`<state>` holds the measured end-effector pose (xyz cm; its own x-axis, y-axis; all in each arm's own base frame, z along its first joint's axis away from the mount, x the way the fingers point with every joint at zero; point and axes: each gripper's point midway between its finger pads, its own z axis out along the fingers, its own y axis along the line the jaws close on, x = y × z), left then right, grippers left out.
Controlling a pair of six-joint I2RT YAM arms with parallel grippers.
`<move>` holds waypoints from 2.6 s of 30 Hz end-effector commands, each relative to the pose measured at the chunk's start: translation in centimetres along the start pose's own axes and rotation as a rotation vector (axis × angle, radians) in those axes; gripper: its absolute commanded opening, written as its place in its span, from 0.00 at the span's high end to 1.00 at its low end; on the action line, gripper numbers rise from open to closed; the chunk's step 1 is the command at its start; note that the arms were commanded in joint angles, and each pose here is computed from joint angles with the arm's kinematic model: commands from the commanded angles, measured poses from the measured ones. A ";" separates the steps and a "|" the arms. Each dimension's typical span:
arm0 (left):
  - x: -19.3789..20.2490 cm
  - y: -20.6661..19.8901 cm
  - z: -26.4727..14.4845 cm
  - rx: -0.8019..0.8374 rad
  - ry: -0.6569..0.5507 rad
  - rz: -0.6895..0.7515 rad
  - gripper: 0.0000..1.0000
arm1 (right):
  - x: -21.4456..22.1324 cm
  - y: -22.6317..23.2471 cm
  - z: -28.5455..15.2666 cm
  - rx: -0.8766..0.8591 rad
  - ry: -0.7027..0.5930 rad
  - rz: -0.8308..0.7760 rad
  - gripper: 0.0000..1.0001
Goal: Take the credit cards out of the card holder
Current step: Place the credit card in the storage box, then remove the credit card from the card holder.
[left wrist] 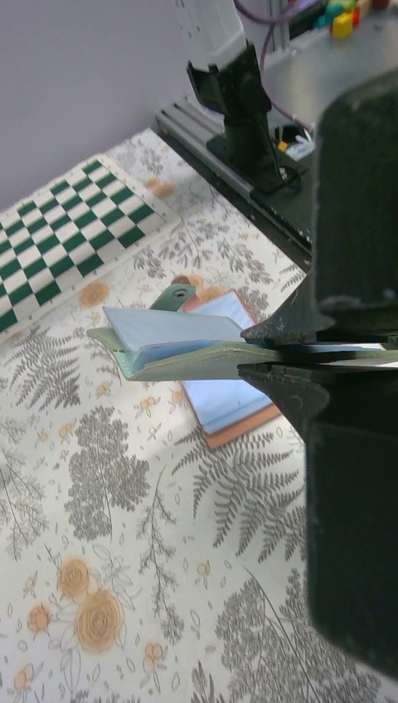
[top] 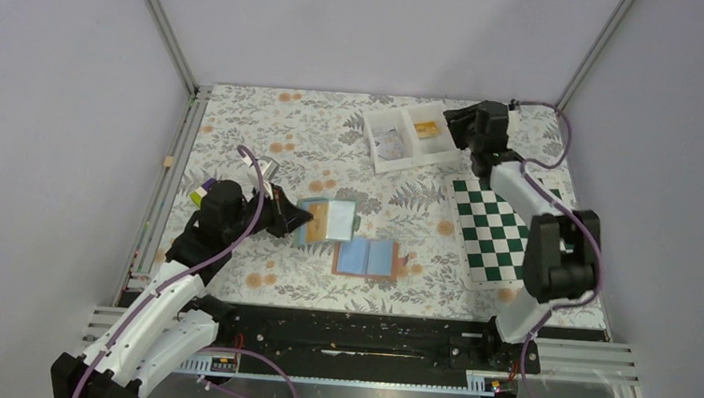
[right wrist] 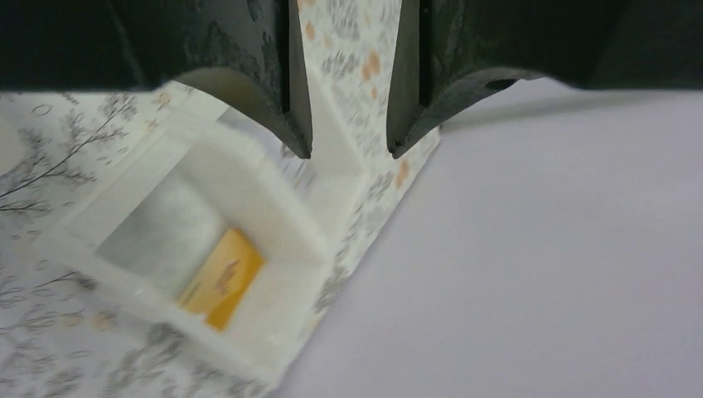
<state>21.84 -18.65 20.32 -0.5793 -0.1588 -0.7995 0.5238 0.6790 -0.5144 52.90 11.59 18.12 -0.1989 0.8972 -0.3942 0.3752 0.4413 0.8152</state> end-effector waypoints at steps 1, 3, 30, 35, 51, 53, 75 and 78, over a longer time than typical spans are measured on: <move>-2.9 -3.4 -0.6 0.134 -0.096 -0.021 1.00 | 3.6 6.3 -8.6 -0.429 0.263 -0.199 0.55; -3.3 -4.5 -0.7 0.187 -0.107 -0.051 1.00 | 6.0 6.8 -12.9 -0.542 0.418 -0.244 0.54; -5.9 -11.3 -1.0 0.636 -0.095 -0.197 1.00 | 19.5 4.0 -37.4 -1.114 0.943 -0.355 0.56; -6.1 -12.2 -1.5 0.707 -0.090 -0.223 1.00 | 19.9 3.7 -36.3 -1.072 0.938 -0.373 0.57; -4.9 -12.1 -1.3 0.719 -0.047 -0.243 1.00 | 19.7 5.8 -37.1 -1.162 0.953 -0.312 0.79; -4.7 -12.1 -1.3 0.721 -0.039 -0.247 1.00 | 19.7 5.9 -36.9 -1.160 0.953 -0.300 0.80; -4.6 -12.1 -1.5 0.716 0.037 -0.280 1.00 | 19.3 4.4 -37.1 -1.157 0.932 -0.322 1.00; -4.8 -12.0 -1.7 0.712 0.037 -0.278 1.00 | 19.4 3.8 -36.9 -1.134 0.933 -0.330 1.00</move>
<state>18.25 -24.97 29.08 -0.7871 -0.2652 -0.5569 0.5714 0.0267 -0.8203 17.24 30.65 27.69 -0.8378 0.2026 -0.5071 -0.5193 -0.0087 0.8545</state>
